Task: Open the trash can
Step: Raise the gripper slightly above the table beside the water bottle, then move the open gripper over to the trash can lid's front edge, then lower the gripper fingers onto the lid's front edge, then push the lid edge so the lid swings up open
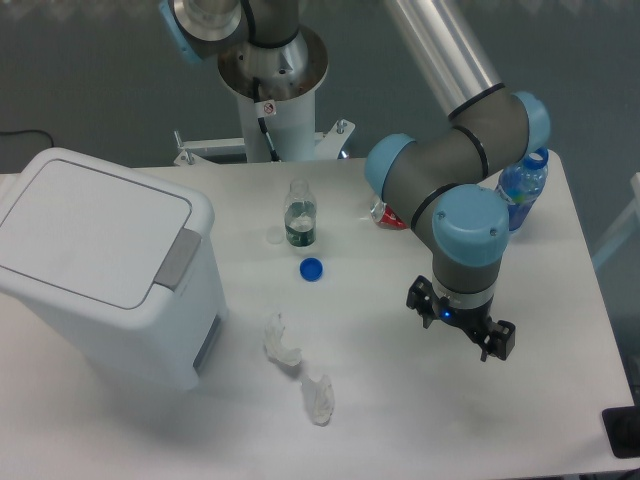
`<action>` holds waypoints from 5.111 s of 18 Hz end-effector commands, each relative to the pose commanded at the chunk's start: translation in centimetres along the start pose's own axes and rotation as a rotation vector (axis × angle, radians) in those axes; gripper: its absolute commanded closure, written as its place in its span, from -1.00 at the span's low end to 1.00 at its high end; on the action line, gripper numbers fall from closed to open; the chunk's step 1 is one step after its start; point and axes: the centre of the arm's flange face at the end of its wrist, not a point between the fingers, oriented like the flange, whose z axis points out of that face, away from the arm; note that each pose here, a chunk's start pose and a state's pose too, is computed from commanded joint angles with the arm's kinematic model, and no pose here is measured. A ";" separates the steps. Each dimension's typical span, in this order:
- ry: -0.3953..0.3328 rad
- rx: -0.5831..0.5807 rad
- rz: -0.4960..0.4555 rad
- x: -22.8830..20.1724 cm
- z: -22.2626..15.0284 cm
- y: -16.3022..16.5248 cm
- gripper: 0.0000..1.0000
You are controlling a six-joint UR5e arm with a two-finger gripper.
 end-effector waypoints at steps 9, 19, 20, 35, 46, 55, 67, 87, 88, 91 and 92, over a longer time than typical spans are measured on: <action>0.004 0.008 -0.064 0.8 -0.1 -0.6 -1.00; 0.019 0.072 -0.192 3.1 -1.7 -1.3 -1.00; 0.020 0.075 -0.222 3.2 -1.7 -1.6 -1.00; 0.096 0.319 -0.537 6.8 -9.4 -5.8 1.00; 0.173 0.506 -0.596 13.7 -19.8 -9.6 1.00; 0.294 0.560 -0.566 19.1 -25.9 -8.5 1.00; 0.330 0.557 -0.556 21.3 -25.8 -10.0 1.00; 0.344 0.532 -0.559 21.7 -24.1 -9.9 1.00; 0.343 0.533 -0.559 21.7 -24.2 -9.9 1.00; 0.345 0.530 -0.559 21.7 -23.9 -10.0 1.00; 0.344 0.529 -0.559 21.6 -23.9 -10.0 1.00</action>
